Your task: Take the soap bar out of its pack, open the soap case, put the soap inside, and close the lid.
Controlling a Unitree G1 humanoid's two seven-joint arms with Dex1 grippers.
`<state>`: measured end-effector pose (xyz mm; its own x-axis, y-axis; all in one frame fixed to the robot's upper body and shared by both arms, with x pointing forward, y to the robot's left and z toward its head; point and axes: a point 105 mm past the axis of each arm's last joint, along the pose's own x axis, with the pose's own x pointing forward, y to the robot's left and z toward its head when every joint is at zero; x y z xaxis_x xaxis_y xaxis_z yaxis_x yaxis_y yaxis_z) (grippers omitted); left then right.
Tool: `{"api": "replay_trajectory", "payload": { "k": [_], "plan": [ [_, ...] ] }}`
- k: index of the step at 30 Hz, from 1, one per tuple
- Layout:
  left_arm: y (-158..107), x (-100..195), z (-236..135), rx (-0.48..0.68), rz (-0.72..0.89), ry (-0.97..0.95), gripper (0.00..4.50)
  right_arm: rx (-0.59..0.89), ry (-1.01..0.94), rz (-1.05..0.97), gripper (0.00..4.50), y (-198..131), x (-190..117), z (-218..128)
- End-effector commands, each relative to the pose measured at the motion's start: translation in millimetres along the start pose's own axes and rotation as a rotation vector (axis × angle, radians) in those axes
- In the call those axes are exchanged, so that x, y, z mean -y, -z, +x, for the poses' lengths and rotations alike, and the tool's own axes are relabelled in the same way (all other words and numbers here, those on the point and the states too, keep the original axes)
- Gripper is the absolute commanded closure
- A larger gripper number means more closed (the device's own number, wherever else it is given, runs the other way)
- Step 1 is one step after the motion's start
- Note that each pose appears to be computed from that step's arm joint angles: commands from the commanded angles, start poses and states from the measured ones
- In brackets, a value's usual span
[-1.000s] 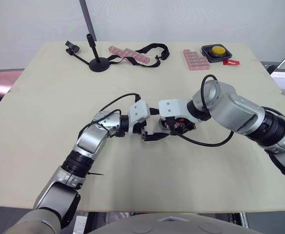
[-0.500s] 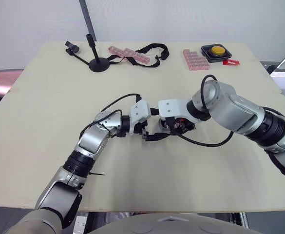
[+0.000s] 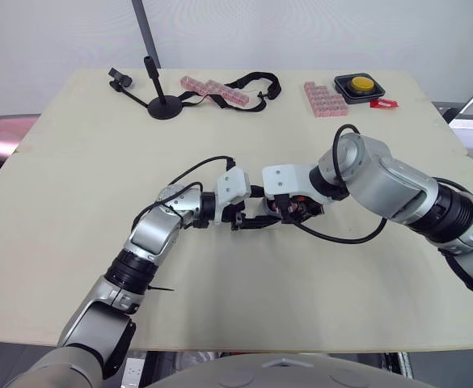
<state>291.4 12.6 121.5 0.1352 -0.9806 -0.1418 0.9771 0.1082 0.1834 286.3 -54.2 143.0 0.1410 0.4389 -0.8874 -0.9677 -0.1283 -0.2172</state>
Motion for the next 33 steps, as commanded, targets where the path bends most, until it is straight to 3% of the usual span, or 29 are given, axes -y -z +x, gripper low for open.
{"api": "replay_trajectory", "payload": {
  "k": [1,22,26,33],
  "plan": [
    [-13.2,-4.9,-2.5,0.029,0.042,-0.012,1.49,0.010,0.007,-0.022,2.43,-4.0,0.1,-3.8],
    [-7.4,-6.2,-1.8,-0.001,0.059,-0.012,1.49,0.011,0.003,-0.023,2.43,-4.2,1.5,-3.9],
    [-10.1,-6.6,-1.6,0.013,0.063,-0.008,2.59,0.013,0.001,-0.022,2.43,-4.7,1.4,-3.7],
    [-10.8,-6.1,-1.7,0.014,0.070,-0.003,2.59,0.016,-0.001,-0.022,2.43,-5.3,0.7,-3.2]
  ]
}}
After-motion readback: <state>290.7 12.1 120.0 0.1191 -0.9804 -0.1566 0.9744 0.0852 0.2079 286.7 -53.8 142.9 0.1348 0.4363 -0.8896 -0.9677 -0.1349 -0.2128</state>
